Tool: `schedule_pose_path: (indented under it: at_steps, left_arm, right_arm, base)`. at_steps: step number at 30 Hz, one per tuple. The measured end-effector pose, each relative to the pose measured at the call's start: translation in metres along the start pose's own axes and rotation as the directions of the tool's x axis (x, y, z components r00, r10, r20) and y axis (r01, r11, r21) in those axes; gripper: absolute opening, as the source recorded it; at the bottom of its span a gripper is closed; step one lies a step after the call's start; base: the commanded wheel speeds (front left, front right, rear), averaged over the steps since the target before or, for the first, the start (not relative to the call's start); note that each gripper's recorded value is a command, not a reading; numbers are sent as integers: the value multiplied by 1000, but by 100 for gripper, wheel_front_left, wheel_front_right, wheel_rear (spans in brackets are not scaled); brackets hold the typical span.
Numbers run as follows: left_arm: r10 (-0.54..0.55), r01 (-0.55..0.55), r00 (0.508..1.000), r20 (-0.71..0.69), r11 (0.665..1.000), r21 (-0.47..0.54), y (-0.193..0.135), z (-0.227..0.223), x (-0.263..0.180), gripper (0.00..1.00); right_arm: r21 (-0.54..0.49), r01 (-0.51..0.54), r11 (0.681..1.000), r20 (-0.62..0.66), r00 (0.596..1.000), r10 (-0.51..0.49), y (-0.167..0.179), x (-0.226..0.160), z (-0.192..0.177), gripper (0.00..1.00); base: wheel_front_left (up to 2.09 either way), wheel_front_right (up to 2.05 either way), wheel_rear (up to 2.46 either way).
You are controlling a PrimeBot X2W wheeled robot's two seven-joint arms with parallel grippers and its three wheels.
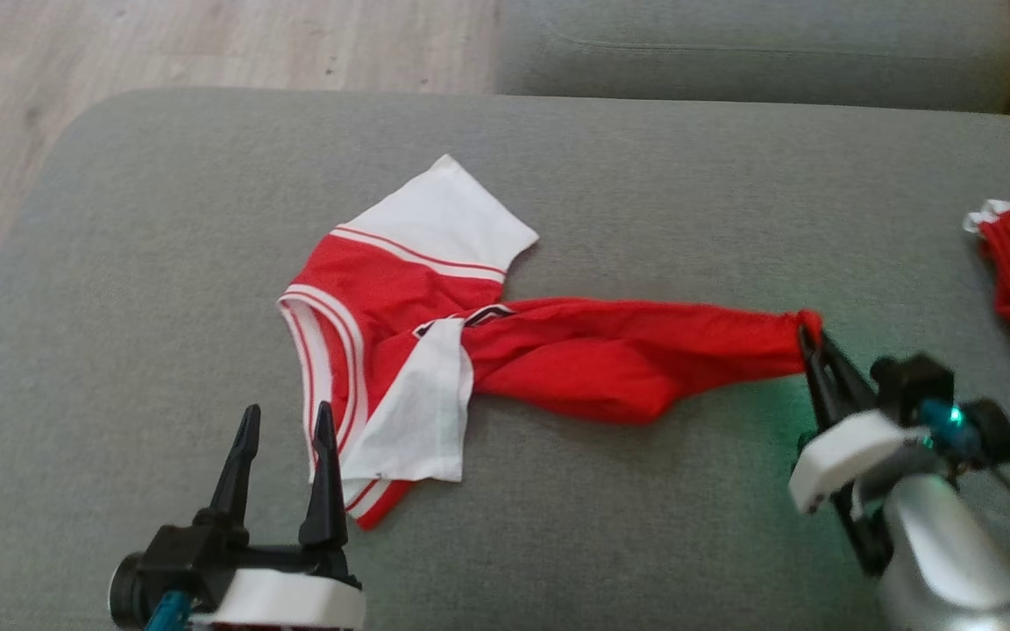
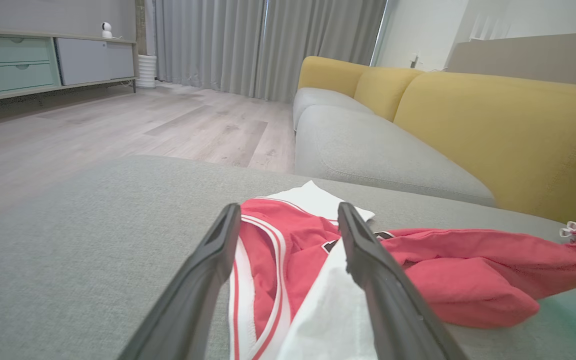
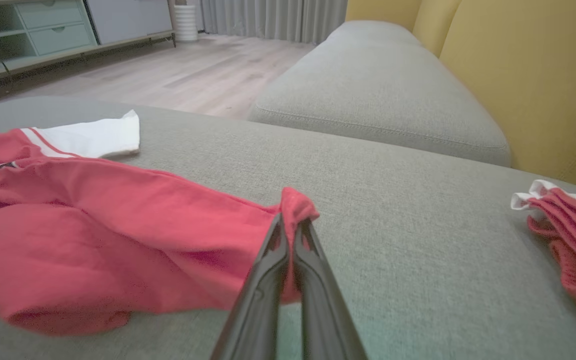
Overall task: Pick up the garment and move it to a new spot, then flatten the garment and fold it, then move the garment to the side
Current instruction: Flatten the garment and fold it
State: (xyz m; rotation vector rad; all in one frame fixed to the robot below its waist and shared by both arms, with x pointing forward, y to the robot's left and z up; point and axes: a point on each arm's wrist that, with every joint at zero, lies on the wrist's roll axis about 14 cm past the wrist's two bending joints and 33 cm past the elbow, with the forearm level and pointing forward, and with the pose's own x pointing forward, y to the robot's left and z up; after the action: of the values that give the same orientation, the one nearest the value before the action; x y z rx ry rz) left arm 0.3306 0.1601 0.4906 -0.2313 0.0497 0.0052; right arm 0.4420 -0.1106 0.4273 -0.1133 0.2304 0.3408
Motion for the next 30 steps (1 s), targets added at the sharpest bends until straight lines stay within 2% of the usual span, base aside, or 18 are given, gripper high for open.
schedule_pose_path:
  at_steps: [7, 11, 12, 13, 14, 15, 21, 25, 27, 30]
  left_arm:
    - [-47, 47, 999, -6, 999, 4, -14, -2, 6, 100]
    - [-65, 66, 998, -3, 998, 4, -19, -1, 8, 100]
    - [-68, 68, 998, -5, 998, 0, -20, -1, 8, 100]
    - [-70, 70, 998, -6, 998, -3, -20, -1, 8, 100]
    - [-73, 73, 997, -5, 997, -3, -21, -1, 8, 100]
    - [-76, 76, 997, -4, 997, -3, -22, 0, 8, 100]
    - [-86, 86, 996, -4, 996, -1, -25, -1, 5, 100]
    - [-86, 86, 996, -12, 996, -7, -25, -3, -2, 100]
    - [-88, 87, 996, -7, 996, -9, -25, -3, -6, 100]
    - [-77, 77, 997, -1, 997, -14, -23, -1, -9, 100]
  right_arm:
    - [12, -21, 1000, 63, 998, 21, 23, -49, -6, 0]
    - [40, -42, 998, -10, 999, 42, 42, -76, -31, 0]
    - [40, -42, 998, -29, 999, 43, 44, -81, -37, 9]
    - [42, -39, 998, -46, 998, 41, 44, -85, -41, 34]
    - [44, -37, 998, -56, 998, 39, 45, -88, -44, 82]
    - [45, -35, 998, -58, 998, 38, 45, -90, -44, 100]
    - [65, -28, 997, -49, 998, 31, 47, -101, -38, 100]
    - [79, 19, 997, -35, 999, -16, 34, -117, -33, 100]
    - [55, 53, 997, 4, 999, -54, 18, -123, -16, 100]
    - [22, 55, 998, 31, 998, -55, 10, -118, 2, 100]
  base:
    - [0, 0, 0]
    - [0, 0, 0]
    - [0, 0, 0]
    - [0, 0, 0]
    - [0, 0, 0]
    - [0, 0, 0]
    - [0, 0, 0]
    - [0, 0, 0]
    - [0, 0, 0]
    - [0, 0, 0]
